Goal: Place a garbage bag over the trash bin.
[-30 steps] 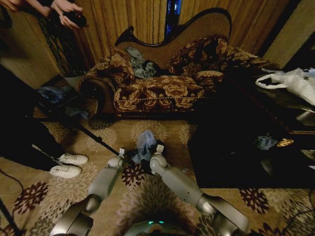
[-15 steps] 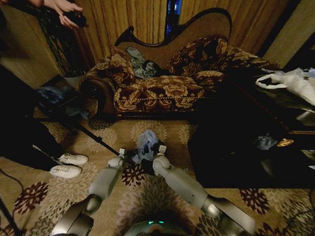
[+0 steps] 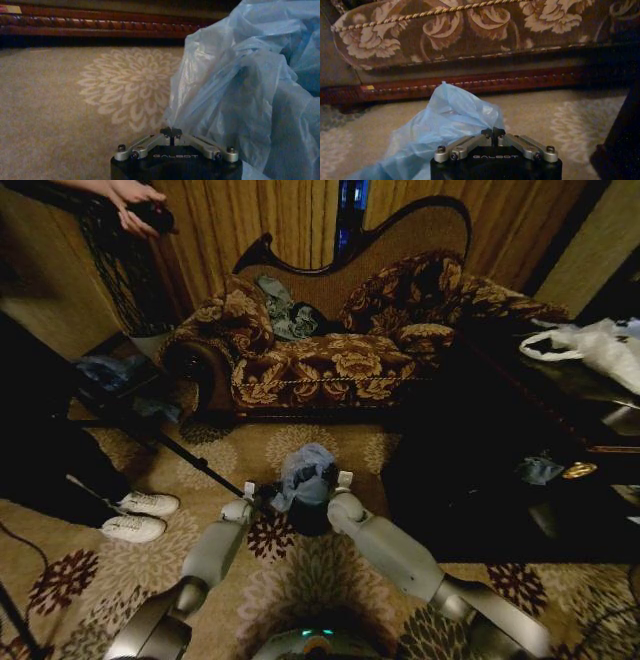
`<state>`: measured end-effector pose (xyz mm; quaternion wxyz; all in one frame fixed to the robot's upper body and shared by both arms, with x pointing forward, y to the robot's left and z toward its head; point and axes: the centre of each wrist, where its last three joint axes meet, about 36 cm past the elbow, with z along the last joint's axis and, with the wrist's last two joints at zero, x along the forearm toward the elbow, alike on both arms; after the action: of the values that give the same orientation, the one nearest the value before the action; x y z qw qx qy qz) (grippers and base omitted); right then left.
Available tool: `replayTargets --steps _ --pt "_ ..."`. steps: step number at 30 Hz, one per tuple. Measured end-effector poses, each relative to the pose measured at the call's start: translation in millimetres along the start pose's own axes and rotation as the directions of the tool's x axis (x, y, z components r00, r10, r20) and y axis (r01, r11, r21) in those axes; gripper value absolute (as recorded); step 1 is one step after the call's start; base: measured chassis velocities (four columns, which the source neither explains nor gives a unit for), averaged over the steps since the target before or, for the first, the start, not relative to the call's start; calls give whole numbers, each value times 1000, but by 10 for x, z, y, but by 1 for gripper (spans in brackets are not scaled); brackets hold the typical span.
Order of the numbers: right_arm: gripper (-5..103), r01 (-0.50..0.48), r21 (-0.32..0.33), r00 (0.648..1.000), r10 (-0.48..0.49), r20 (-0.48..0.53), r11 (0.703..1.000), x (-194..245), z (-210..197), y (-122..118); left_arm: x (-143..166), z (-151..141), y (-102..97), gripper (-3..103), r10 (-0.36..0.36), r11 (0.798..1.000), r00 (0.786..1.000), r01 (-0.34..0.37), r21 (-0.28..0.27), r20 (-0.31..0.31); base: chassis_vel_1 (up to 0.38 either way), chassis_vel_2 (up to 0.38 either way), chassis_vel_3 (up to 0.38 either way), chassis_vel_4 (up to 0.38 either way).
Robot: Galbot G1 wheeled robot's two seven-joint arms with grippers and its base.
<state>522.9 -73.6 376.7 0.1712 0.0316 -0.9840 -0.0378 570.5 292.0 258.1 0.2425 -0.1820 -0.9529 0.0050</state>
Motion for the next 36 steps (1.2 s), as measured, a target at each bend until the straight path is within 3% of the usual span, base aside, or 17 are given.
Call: replayTargets --steps 8,14,17,27,36 --pt "0 -10 122 1000 9 11 992 -100 208 -412 3 -23 -17 0 8 1000 1000 -8 -3 8 0 0 0 0" --pt "0 10 162 1000 -7 -14 987 -95 391 -519 0 -49 -48 0 19 1000 1000 -19 -8 20 0 0 0 0" --pt "0 44 217 999 -42 -14 975 -103 565 -661 17 -65 -63 0 28 1000 999 -27 -12 28 0 0 0 0" --pt "0 111 279 993 -114 -5 954 -114 843 -814 32 -64 -66 0 38 999 999 -37 -14 33 0 0 0 0" --pt "0 226 351 972 -235 -17 909 -160 1054 -1047 29 -39 -66 0 58 998 998 -57 -13 36 0 0 0 0"
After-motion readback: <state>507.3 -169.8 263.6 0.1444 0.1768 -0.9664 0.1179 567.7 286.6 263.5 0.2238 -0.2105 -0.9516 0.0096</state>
